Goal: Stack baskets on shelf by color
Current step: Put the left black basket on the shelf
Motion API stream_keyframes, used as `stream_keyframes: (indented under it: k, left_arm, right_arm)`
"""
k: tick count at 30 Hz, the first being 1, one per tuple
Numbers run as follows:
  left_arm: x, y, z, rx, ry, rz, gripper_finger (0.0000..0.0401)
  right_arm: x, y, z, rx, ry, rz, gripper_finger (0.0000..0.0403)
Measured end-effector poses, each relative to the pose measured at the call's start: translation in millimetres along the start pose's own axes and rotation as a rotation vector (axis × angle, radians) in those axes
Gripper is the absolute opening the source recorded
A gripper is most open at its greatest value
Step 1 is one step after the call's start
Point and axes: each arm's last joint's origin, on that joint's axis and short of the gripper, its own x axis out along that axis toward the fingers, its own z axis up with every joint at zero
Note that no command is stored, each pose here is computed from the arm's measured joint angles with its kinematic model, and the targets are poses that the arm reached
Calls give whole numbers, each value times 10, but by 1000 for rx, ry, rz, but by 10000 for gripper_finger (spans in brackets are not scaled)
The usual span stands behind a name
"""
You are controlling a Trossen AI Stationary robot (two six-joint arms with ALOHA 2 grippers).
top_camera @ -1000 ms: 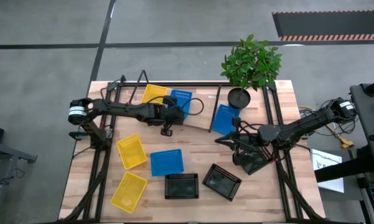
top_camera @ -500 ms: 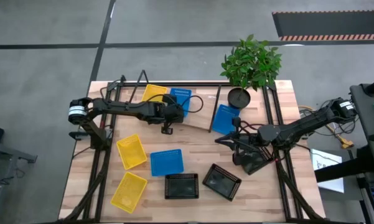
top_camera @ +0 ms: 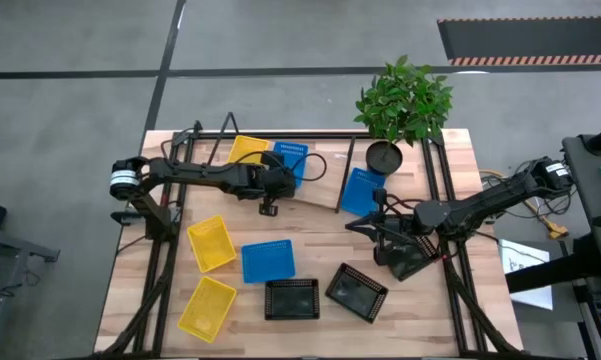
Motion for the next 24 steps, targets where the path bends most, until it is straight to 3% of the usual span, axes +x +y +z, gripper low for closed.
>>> stream_keyframes:
  k: [4,10,19,24]
  left_arm:
    - [-70,-11,10,4,-17,1,45]
    - [-441,-20,62,-28,-98,2,46]
    - [-1287,-250,-11,-225,-415,-79,46]
    - [-1588,-507,-55,-233,-678,-125,46]
  right_arm:
    - [0,0,0,-5,0,0,9]
    - [0,0,0,3,0,0,9]
    - [1,8,-16,27,16,6,9]
    - [4,11,-16,81,17,8,9]
